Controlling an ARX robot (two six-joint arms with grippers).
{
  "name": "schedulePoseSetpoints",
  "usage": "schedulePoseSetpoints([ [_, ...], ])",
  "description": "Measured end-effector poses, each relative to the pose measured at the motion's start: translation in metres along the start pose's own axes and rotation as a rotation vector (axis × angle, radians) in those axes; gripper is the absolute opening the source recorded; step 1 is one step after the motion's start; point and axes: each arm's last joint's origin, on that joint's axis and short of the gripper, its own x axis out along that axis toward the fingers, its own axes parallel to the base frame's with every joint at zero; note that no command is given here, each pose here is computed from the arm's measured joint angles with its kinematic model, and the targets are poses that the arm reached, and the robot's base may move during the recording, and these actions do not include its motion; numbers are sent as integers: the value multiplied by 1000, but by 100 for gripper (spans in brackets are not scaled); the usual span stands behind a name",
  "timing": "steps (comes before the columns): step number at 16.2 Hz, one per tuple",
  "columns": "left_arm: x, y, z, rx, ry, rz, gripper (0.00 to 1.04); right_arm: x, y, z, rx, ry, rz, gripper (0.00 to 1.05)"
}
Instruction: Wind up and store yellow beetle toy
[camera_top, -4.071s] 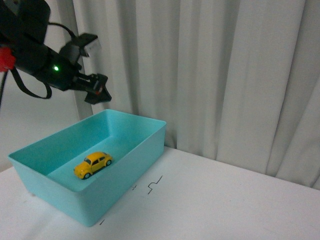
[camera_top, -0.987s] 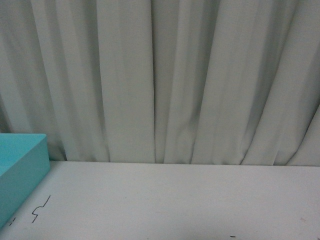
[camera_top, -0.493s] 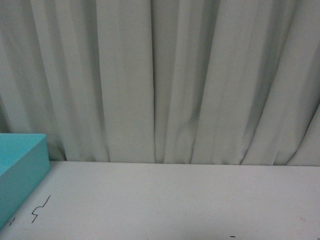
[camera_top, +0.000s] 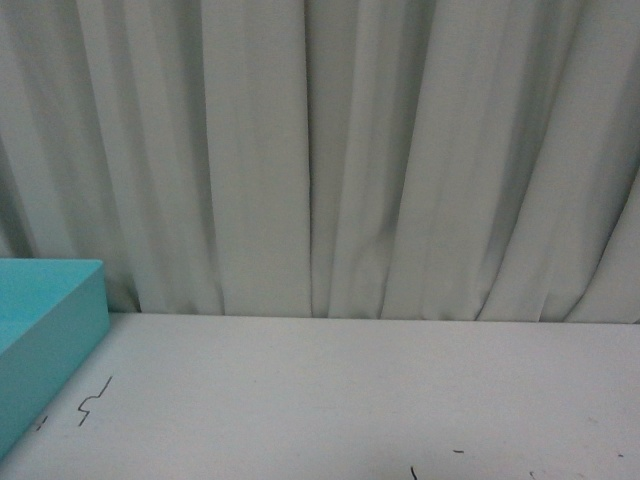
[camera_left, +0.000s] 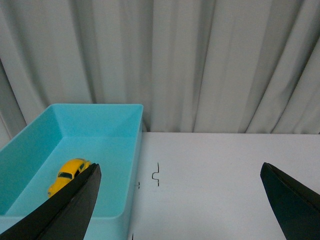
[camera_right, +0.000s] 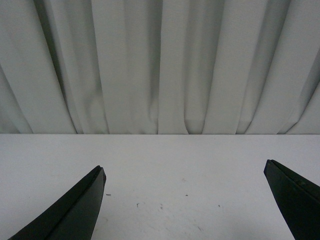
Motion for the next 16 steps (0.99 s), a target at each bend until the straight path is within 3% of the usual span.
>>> schedulePoseSetpoints([
  [16,0,0,0,0,0,0,98,0,0,0,0,0,0,98],
])
